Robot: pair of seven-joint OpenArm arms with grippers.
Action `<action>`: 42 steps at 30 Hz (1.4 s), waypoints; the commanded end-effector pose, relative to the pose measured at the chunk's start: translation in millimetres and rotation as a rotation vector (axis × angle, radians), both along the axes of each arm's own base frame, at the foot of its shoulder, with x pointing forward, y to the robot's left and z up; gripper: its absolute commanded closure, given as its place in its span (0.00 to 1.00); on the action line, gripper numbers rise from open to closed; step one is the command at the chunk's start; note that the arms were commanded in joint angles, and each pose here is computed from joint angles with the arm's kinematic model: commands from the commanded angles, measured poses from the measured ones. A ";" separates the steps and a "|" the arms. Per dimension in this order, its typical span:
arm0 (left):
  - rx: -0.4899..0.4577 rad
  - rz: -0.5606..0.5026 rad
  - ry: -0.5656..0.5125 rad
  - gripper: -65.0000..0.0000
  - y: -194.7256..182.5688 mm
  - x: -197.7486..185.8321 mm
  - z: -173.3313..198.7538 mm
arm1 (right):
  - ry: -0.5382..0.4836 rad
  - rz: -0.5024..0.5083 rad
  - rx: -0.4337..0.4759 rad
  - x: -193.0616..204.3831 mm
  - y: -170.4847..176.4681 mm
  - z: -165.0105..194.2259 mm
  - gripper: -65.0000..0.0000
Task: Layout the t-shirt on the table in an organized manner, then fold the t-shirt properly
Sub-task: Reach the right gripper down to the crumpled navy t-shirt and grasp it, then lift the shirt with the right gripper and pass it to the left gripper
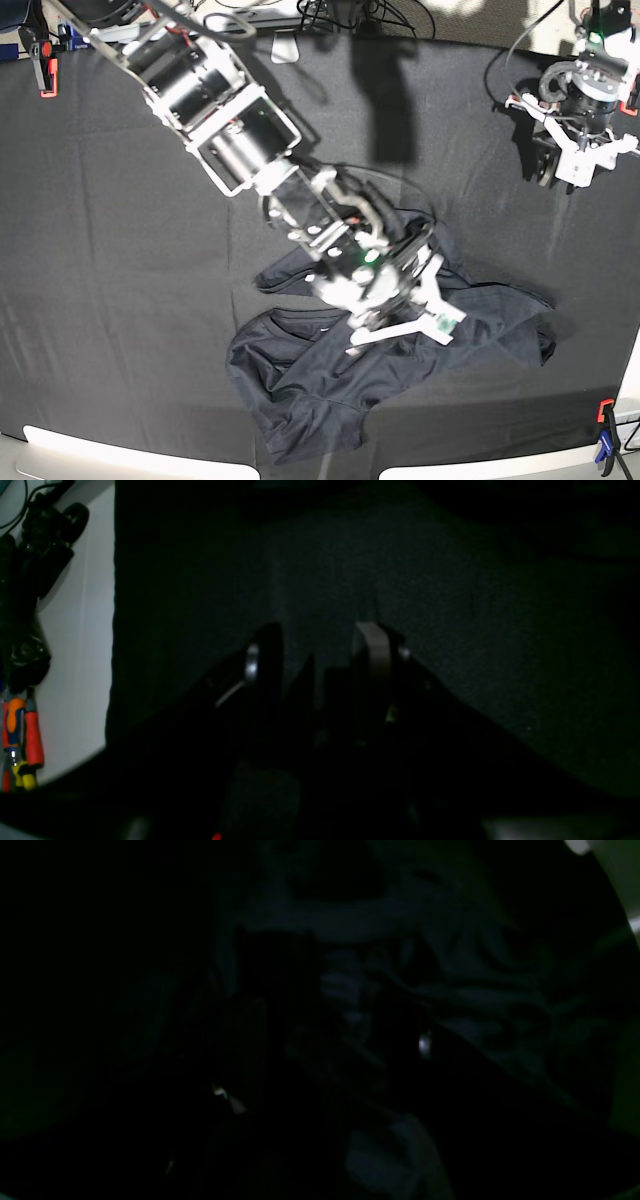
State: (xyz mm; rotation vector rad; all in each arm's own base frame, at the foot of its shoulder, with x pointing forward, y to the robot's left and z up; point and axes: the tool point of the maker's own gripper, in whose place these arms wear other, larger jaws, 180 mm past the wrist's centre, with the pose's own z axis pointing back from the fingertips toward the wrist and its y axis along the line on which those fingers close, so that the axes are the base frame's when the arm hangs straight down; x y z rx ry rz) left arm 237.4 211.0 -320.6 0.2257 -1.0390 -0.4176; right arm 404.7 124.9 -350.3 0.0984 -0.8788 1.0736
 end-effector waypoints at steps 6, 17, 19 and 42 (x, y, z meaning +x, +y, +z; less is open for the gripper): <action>0.007 -0.008 -0.040 0.67 1.0 4.2 10.2 | -0.045 0.075 -0.037 -6.3 21.4 12.2 0.59; 0.007 -0.007 -0.040 0.67 1.0 4.1 10.1 | -0.097 -0.001 -0.070 5.5 10.6 15.4 0.66; 0.007 -0.007 -0.039 0.67 1.1 4.1 10.0 | -0.098 -0.001 -0.070 5.5 10.6 15.4 0.66; 0.006 -0.005 -0.040 0.67 1.4 4.2 10.2 | -0.156 0.037 0.132 -36.3 47.7 92.4 1.00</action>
